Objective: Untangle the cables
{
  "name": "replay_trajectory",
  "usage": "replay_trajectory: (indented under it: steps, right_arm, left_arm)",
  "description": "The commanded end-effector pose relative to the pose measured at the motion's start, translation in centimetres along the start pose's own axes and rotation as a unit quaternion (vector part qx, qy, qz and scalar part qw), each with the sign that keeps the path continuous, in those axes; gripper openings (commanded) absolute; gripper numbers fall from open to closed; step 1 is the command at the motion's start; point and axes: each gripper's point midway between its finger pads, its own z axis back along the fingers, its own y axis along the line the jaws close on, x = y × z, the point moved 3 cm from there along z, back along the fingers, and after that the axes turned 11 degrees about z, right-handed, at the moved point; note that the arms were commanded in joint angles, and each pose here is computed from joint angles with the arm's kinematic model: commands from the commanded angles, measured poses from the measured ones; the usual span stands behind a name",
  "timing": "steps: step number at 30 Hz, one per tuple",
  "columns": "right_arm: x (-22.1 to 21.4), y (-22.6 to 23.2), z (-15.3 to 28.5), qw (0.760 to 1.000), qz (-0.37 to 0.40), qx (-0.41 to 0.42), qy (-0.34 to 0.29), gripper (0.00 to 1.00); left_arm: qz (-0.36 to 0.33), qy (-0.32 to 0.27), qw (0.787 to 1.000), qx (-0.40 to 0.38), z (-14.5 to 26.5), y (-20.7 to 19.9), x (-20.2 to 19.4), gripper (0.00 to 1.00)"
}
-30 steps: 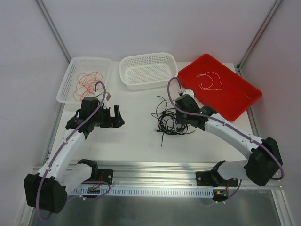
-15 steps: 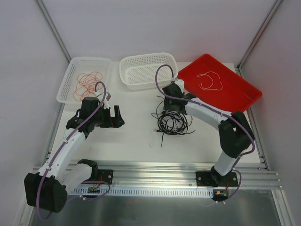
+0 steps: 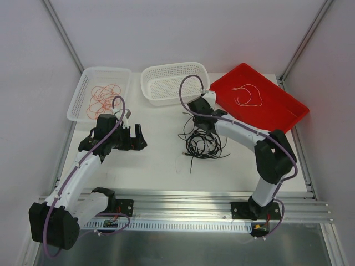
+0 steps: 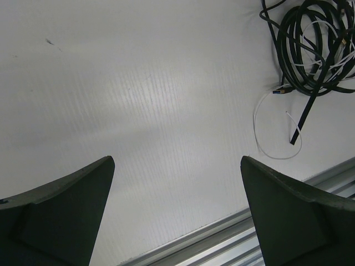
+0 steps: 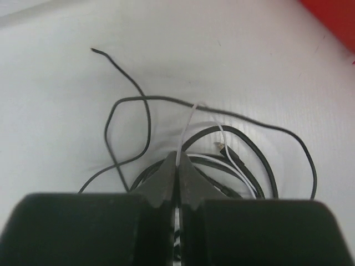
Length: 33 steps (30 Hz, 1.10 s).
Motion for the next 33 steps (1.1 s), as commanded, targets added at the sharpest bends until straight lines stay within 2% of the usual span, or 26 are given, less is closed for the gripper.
replay_trajectory:
  steps: [1, 5, 6, 10, 14, 20, 22, 24, 29, 33]
  right_arm:
    - [6.0, -1.3, 7.7, 0.994, 0.033, 0.023, -0.103, 0.01]
    - [8.7, -1.0, 13.9, 0.985, 0.061, 0.104, -0.122, 0.01]
    - [8.4, -1.2, 15.0, 0.984, 0.074, 0.119, -0.111, 0.01]
    - [10.7, -0.9, 21.2, 0.964, 0.099, 0.204, -0.138, 0.01]
    - [12.9, -1.2, 28.1, 0.931, 0.116, 0.291, -0.187, 0.01]
    - [17.4, -3.7, 37.0, 0.878, 0.092, 0.356, -0.308, 0.01]
    - [18.1, -5.0, 38.7, 0.864, 0.088, 0.356, -0.345, 0.01]
    - [18.9, -6.4, 39.5, 0.863, 0.079, 0.330, -0.373, 0.01]
    - [20.2, -8.7, 39.4, 0.874, 0.077, 0.263, -0.401, 0.01]
    - [21.0, -10.2, 37.8, 0.888, 0.088, 0.188, -0.410, 0.01]
  left_arm:
    - [-0.014, -0.002, 1.000, -0.019, 0.2, -0.6, 0.3, 0.99]
    - [-0.013, -0.004, 1.000, -0.019, 0.2, -0.6, 0.3, 0.99]
    - [-0.013, -0.004, 1.000, -0.019, 0.3, -0.6, 0.3, 0.99]
    - [-0.014, -0.006, 1.000, -0.016, 0.3, -0.5, 0.3, 0.99]
    - [-0.015, -0.009, 1.000, -0.014, 0.3, -0.4, 0.4, 0.99]
    - [-0.014, -0.006, 1.000, -0.012, 0.2, -0.3, 0.3, 0.99]
    - [-0.013, -0.005, 1.000, -0.010, 0.1, -0.2, 0.2, 0.99]
    - [-0.013, -0.006, 1.000, -0.010, 0.1, -0.2, 0.3, 0.99]
    - [-0.013, -0.004, 1.000, -0.010, 0.1, -0.2, 0.2, 0.99]
    - [-0.012, -0.002, 1.000, -0.009, 0.0, -0.2, 0.2, 0.99]
